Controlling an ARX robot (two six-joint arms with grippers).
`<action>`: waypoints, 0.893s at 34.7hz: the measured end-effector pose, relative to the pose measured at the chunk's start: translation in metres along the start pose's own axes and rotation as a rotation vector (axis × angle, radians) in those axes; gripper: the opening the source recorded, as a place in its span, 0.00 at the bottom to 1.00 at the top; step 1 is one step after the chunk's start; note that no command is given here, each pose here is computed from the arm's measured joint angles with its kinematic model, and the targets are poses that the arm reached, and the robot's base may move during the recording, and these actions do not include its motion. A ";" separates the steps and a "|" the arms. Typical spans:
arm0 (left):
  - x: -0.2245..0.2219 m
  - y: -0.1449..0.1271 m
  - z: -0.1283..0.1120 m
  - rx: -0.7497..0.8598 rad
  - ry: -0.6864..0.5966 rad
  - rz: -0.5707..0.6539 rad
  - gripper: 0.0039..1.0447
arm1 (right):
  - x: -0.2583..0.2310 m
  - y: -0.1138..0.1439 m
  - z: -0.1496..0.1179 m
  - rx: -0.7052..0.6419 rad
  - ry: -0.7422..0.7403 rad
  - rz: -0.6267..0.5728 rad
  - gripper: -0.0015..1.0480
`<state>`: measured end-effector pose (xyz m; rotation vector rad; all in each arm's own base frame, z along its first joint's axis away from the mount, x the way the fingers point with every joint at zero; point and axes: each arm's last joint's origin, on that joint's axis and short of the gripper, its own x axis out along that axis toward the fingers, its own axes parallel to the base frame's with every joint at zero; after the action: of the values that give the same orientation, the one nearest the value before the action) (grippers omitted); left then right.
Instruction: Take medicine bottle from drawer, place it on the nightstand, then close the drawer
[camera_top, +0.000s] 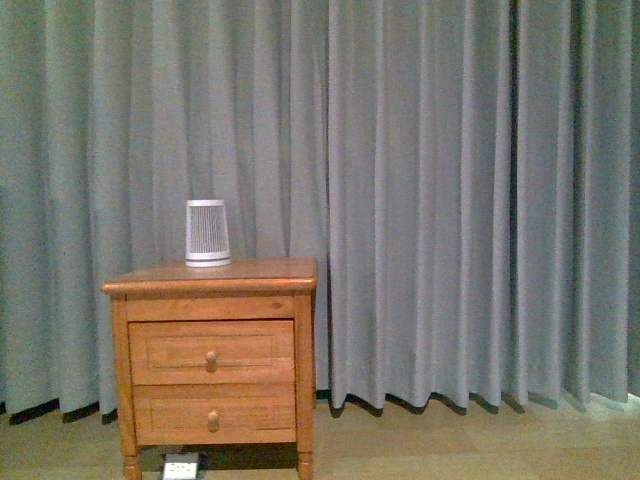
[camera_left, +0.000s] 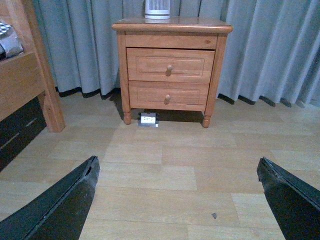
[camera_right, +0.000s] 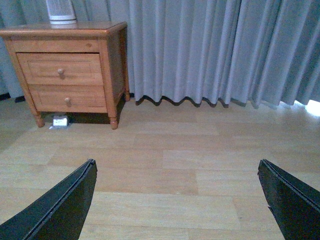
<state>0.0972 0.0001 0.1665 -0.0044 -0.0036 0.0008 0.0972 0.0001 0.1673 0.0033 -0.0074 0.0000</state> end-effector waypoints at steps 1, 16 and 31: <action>0.000 0.000 0.000 0.000 0.000 0.000 0.94 | 0.000 0.000 0.000 0.000 0.000 0.000 0.93; 0.000 0.000 0.000 0.000 0.000 0.000 0.94 | 0.000 0.000 0.000 0.000 0.000 0.000 0.93; 0.000 0.000 0.000 0.000 0.000 0.000 0.94 | 0.000 0.000 0.000 0.000 0.000 0.000 0.93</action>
<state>0.0972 0.0001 0.1665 -0.0044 -0.0036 0.0008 0.0972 0.0002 0.1673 0.0033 -0.0074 0.0004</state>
